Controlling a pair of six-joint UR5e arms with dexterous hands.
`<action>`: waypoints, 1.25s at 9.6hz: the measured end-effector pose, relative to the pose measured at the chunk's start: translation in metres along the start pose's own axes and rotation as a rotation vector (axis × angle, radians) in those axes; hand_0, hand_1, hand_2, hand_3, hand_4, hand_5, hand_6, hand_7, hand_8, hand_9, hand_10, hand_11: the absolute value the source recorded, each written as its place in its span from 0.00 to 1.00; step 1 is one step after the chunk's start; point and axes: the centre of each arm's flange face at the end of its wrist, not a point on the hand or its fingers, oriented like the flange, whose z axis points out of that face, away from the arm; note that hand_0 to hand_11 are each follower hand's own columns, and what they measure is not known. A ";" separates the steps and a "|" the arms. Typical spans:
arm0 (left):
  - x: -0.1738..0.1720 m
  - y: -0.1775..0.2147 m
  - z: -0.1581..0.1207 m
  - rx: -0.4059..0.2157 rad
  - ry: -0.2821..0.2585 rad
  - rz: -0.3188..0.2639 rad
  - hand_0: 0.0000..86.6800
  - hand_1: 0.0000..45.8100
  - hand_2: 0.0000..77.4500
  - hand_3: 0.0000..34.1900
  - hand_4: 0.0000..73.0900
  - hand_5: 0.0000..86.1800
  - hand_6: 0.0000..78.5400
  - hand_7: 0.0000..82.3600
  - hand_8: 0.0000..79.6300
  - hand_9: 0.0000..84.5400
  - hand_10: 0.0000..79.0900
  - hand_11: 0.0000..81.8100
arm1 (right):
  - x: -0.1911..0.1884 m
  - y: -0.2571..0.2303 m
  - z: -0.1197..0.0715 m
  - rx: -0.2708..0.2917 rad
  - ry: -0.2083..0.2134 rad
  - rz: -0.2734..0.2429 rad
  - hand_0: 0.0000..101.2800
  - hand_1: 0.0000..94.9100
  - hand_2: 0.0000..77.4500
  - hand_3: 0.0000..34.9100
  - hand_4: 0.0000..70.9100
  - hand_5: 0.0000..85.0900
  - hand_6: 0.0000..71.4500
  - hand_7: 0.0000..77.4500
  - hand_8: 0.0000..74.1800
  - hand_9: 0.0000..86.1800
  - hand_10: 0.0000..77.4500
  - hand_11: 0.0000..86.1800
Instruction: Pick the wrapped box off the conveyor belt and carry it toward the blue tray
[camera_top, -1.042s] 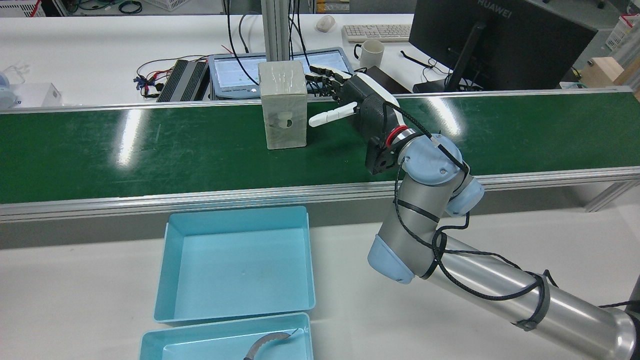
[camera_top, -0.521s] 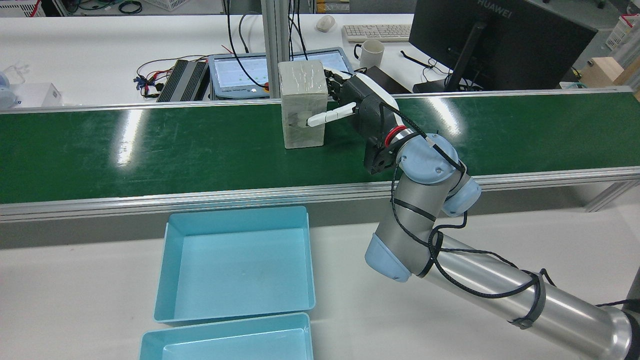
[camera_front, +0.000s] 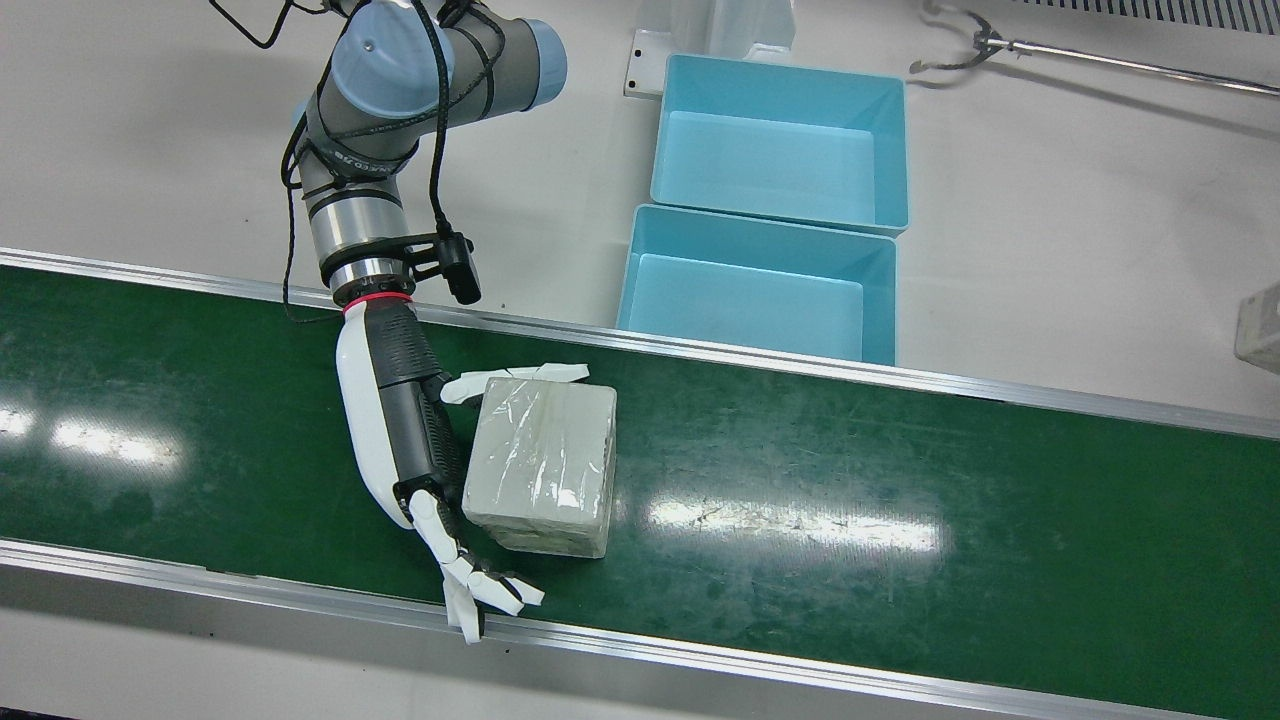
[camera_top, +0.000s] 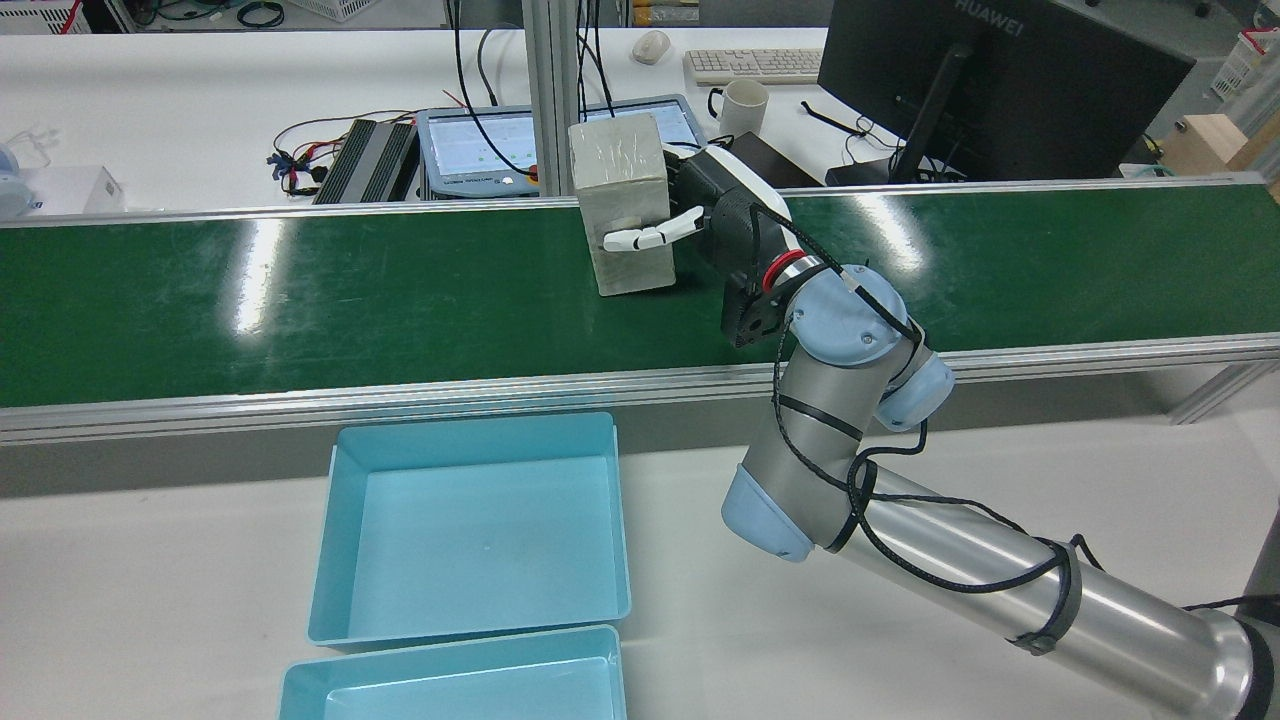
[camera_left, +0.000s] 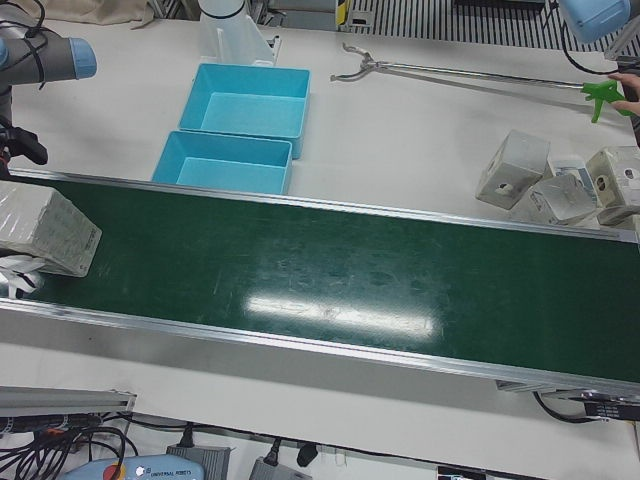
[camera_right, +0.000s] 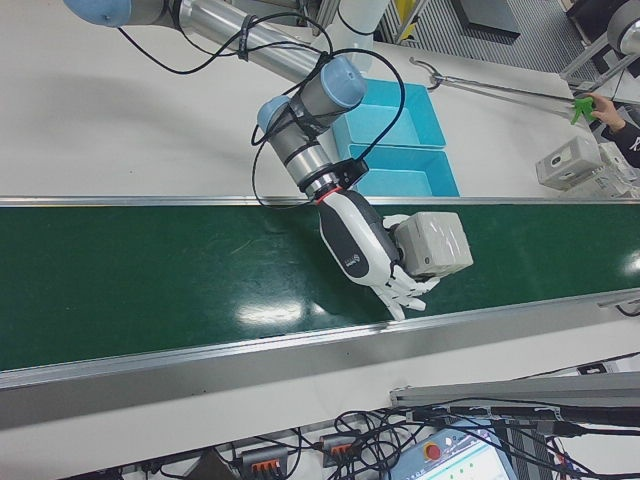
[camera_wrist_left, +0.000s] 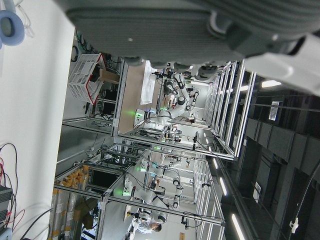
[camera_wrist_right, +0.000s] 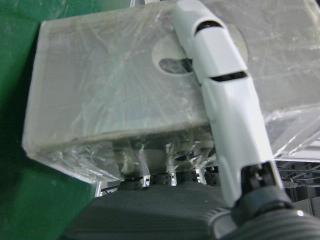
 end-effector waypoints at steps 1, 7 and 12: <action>0.000 0.000 0.000 0.000 0.000 0.000 0.00 0.00 0.01 0.00 0.00 0.01 0.01 0.01 0.01 0.01 0.00 0.01 | 0.000 0.000 0.000 0.000 0.000 0.000 0.55 0.26 0.26 0.00 0.28 0.40 0.24 0.46 0.24 0.24 0.17 0.01; 0.000 0.000 0.000 0.000 0.000 0.000 0.00 0.00 0.01 0.00 0.00 0.01 0.01 0.01 0.01 0.01 0.01 0.01 | -0.045 0.078 -0.036 -0.090 -0.037 0.036 0.48 0.16 0.35 0.00 0.49 0.53 0.52 0.74 0.64 0.54 0.71 0.47; 0.000 0.000 0.000 0.000 0.000 0.000 0.00 0.00 0.01 0.00 0.00 0.01 0.01 0.01 0.01 0.01 0.00 0.01 | 0.065 0.151 -0.101 -0.169 0.079 0.069 0.46 0.01 0.44 0.00 0.48 0.60 0.66 0.91 0.89 0.80 0.86 0.72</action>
